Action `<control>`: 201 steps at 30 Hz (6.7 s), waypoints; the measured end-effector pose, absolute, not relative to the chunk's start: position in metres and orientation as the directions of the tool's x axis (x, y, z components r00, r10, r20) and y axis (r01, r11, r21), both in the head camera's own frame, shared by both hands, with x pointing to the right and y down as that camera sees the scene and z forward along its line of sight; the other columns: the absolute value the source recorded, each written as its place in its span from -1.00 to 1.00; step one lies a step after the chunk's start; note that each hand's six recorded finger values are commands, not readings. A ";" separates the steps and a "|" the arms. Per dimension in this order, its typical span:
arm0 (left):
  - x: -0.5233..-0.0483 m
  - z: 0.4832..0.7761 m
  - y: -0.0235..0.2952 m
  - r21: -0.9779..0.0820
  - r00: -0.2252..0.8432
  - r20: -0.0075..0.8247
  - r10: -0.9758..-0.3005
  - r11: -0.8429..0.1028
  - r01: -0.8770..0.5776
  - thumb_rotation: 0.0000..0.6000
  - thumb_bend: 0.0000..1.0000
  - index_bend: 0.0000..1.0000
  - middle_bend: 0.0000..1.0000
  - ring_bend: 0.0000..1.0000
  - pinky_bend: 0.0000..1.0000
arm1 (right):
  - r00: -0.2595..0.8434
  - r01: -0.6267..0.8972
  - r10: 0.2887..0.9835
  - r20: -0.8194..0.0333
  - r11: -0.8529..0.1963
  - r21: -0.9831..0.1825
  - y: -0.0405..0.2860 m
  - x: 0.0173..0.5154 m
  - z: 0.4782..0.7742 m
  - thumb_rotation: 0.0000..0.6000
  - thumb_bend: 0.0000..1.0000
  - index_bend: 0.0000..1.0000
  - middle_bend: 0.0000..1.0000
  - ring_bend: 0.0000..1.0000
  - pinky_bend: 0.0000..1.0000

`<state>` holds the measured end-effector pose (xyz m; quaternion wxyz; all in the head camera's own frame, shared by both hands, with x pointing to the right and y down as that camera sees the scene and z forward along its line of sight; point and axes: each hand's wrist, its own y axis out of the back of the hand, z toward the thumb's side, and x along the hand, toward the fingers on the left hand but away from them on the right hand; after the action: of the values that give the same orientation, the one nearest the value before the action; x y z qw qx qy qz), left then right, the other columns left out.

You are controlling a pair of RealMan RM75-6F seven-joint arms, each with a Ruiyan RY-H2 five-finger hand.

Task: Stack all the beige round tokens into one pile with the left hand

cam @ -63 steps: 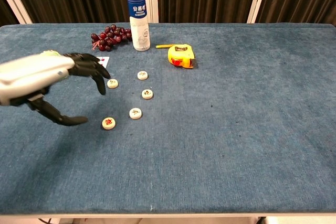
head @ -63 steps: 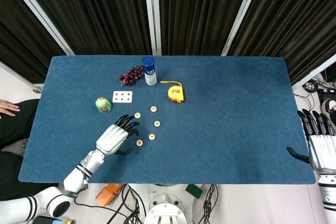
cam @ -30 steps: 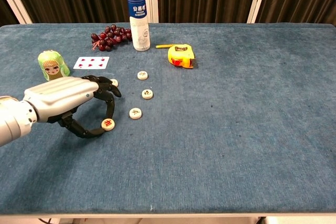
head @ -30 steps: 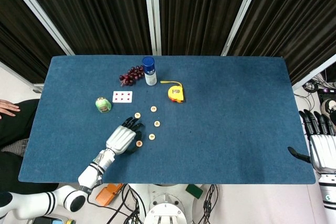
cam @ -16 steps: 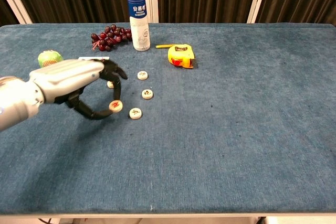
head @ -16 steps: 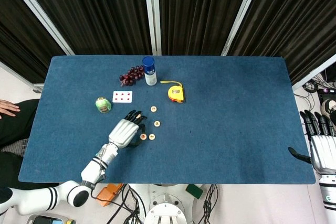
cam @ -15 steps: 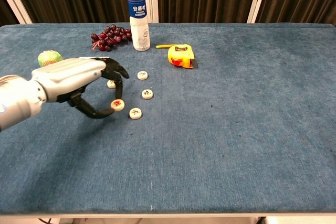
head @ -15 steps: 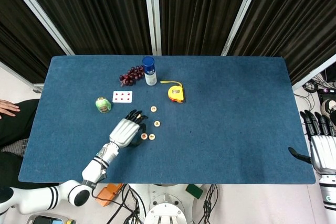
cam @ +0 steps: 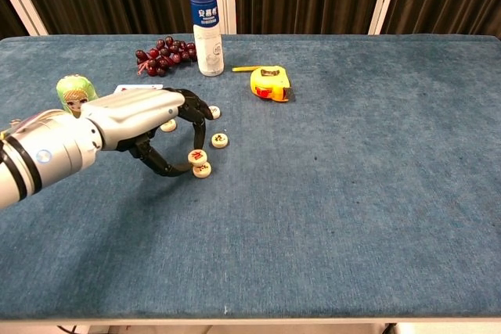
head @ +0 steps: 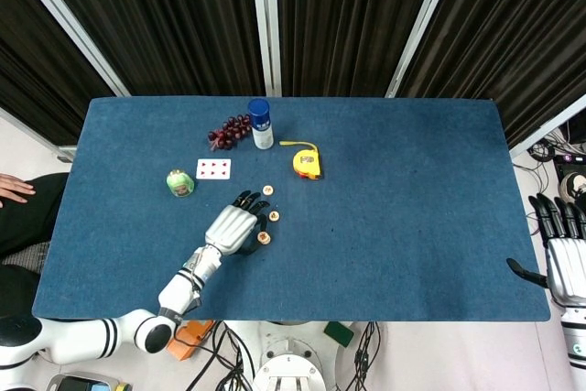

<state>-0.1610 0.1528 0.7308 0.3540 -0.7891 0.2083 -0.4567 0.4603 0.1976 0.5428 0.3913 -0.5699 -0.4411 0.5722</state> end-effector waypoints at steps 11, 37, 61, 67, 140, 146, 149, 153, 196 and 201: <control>-0.160 0.737 0.155 -0.743 0.488 0.588 -0.645 -0.669 0.012 1.00 -0.29 0.02 -0.69 -1.00 -1.00 | -0.047 0.055 0.950 -0.308 -0.306 -0.951 0.197 0.461 0.544 1.00 -0.60 -1.00 -0.77 -1.00 -0.82; -0.157 0.738 0.156 -0.749 0.482 0.589 -0.649 -0.662 0.023 1.00 -0.31 -0.06 -0.71 -1.00 -1.00 | -0.056 0.061 0.949 -0.309 -0.306 -0.950 0.198 0.465 0.545 1.00 -0.60 -1.00 -0.77 -1.00 -0.82; -0.159 0.740 0.158 -0.745 0.476 0.599 -0.644 -0.666 0.035 1.00 -0.31 -0.19 -0.73 -1.00 -1.00 | -0.062 0.067 0.947 -0.315 -0.311 -0.948 0.199 0.468 0.547 1.00 -0.60 -0.98 -0.77 -1.00 -0.82; -0.156 0.739 0.159 -0.746 0.483 0.597 -0.641 -0.665 0.039 1.00 -0.31 -0.20 -0.73 -1.00 -1.00 | -0.063 0.068 0.948 -0.313 -0.309 -0.949 0.200 0.469 0.547 1.00 -0.60 -0.98 -0.77 -1.00 -0.82; -0.133 0.717 0.104 -0.755 0.433 0.593 -0.679 -0.656 0.004 1.00 -0.31 0.06 -0.73 -1.00 -1.00 | -0.065 0.068 0.946 -0.317 -0.313 -0.947 0.195 0.471 0.550 1.00 -0.60 -0.98 -0.77 -1.00 -0.82; -0.142 0.710 0.130 -0.719 0.457 0.627 -0.632 -0.694 0.027 1.00 -0.31 0.06 -0.73 -1.00 -1.00 | -0.058 0.067 0.946 -0.320 -0.316 -0.946 0.194 0.468 0.551 1.00 -0.60 -0.98 -0.77 -1.00 -0.82; -0.143 0.713 0.137 -0.707 0.455 0.639 -0.620 -0.706 0.031 1.00 -0.32 0.06 -0.73 -1.00 -1.00 | -0.058 0.066 0.946 -0.318 -0.314 -0.947 0.195 0.468 0.550 1.00 -0.60 -0.98 -0.77 -1.00 -0.82; -0.141 0.716 0.141 -0.698 0.454 0.646 -0.614 -0.716 0.024 1.00 -0.32 0.05 -0.73 -1.00 -1.00 | -0.060 0.064 0.947 -0.316 -0.313 -0.948 0.196 0.468 0.549 1.00 -0.60 -0.98 -0.77 -1.00 -0.82; -0.146 0.723 0.143 -0.694 0.430 0.668 -0.607 -0.717 0.064 1.00 -0.42 -0.11 -0.78 -1.00 -1.00 | -0.068 0.066 0.947 -0.314 -0.310 -0.948 0.198 0.470 0.548 1.00 -0.60 -0.98 -0.77 -1.00 -0.82; -0.146 0.723 0.144 -0.690 0.432 0.671 -0.603 -0.720 0.067 1.00 -0.42 -0.12 -0.79 -1.00 -1.00 | -0.068 0.068 0.947 -0.315 -0.311 -0.948 0.198 0.470 0.548 1.00 -0.60 -0.98 -0.77 -1.00 -0.82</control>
<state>-0.1459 0.1435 0.7226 0.3320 -0.7782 0.1720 -0.5046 0.4703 0.1985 0.5485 0.3801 -0.5669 -0.4473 0.5779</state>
